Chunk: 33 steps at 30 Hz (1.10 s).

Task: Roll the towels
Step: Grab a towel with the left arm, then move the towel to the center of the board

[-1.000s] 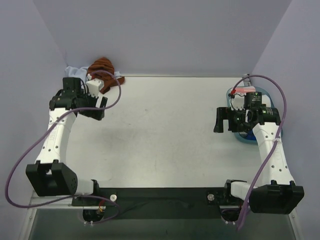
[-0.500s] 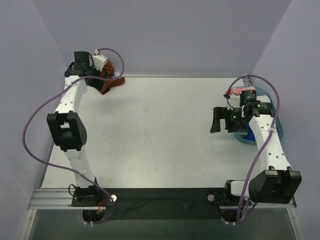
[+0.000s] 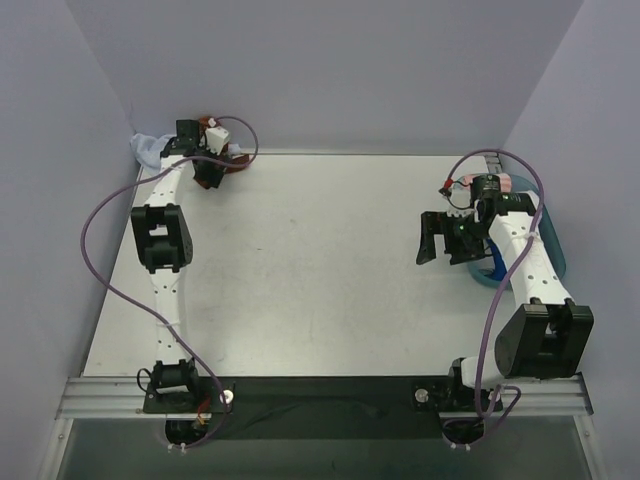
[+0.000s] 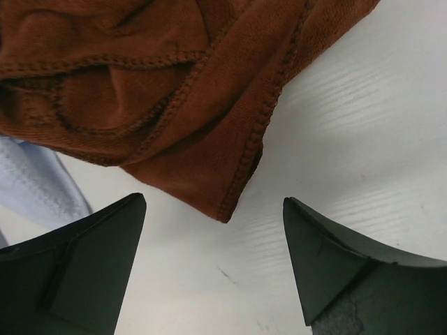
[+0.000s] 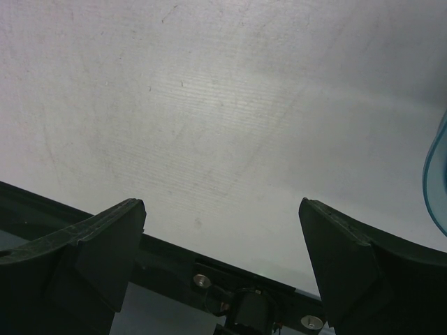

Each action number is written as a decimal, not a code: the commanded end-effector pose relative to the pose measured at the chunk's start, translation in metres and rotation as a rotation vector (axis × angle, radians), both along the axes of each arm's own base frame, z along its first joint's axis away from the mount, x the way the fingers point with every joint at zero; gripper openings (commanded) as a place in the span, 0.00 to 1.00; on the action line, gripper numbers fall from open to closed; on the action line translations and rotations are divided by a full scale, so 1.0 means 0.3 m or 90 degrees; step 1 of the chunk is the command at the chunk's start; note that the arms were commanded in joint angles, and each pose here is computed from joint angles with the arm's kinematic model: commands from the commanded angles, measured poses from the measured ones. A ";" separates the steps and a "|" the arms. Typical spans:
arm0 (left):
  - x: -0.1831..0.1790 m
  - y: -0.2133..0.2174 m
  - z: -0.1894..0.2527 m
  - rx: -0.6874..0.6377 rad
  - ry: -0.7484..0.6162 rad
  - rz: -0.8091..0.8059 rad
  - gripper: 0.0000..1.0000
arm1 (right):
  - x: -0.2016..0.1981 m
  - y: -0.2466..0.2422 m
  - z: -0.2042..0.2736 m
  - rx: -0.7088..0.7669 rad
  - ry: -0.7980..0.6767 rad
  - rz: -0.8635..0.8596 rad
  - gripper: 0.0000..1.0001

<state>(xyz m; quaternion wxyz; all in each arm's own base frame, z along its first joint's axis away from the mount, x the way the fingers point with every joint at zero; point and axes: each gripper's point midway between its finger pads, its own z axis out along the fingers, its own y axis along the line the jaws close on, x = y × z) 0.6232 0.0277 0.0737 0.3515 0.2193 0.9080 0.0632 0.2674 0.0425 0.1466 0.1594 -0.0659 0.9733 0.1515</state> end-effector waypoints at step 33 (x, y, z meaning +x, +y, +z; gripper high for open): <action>-0.724 -0.651 0.412 -0.009 0.056 -0.314 0.00 | 0.016 -0.001 0.107 0.046 -0.047 0.000 1.00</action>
